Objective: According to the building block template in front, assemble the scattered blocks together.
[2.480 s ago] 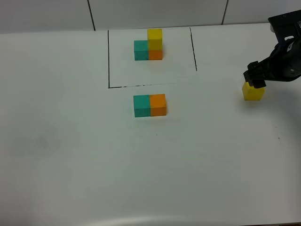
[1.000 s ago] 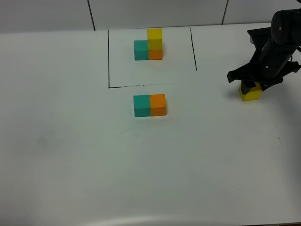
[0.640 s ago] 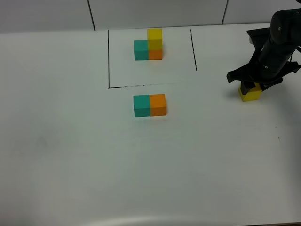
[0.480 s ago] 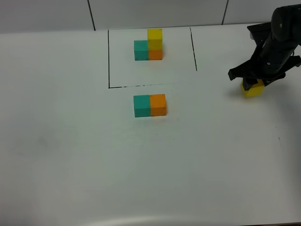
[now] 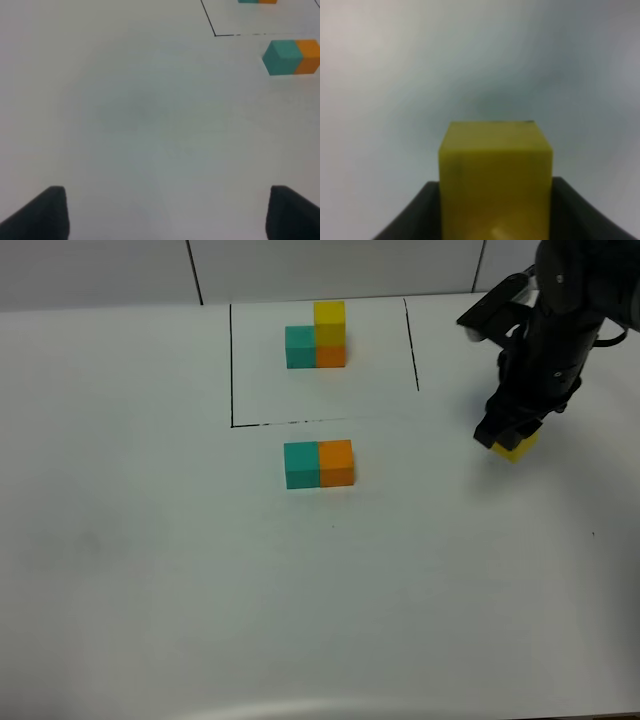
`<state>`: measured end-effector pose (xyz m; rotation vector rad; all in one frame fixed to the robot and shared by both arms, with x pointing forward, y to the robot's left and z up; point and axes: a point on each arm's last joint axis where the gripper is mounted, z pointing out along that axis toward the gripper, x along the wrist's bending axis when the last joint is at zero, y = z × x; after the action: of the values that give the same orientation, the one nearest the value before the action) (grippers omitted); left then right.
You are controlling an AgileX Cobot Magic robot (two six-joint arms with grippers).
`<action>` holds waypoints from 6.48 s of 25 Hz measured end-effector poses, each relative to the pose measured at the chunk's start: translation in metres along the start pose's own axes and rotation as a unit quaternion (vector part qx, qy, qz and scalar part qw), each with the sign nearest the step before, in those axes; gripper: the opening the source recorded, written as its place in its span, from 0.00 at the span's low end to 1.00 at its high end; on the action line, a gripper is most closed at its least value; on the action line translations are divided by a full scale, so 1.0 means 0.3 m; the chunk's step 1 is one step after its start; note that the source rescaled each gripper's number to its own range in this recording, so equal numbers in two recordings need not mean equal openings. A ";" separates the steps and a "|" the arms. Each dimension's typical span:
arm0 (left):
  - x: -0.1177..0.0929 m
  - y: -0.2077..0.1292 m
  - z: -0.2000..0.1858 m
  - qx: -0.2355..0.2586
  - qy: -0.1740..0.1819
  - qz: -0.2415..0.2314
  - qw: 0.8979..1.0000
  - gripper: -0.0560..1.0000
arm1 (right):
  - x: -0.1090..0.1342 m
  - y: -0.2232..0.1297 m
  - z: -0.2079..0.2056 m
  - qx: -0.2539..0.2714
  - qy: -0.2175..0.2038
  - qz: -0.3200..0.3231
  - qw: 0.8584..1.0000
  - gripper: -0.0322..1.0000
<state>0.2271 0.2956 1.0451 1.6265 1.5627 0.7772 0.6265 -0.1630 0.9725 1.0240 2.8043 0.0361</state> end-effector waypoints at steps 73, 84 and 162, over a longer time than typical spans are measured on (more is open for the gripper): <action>0.000 0.000 0.000 0.000 0.000 0.000 1.000 0.86 | 0.352 0.423 0.024 -0.068 0.031 -0.377 0.923 0.05; 0.000 0.000 0.000 0.000 0.000 0.000 1.000 0.86 | 0.352 0.424 0.027 -0.067 0.031 -0.381 0.921 0.05; 0.000 0.000 0.000 0.000 0.000 0.000 1.000 0.86 | 0.614 -1.111 -0.442 -0.362 -0.155 0.369 0.842 0.91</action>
<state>0.2271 0.2956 1.0451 1.6265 1.5627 0.7772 0.2545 -0.2959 1.0529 1.5871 1.6892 0.8491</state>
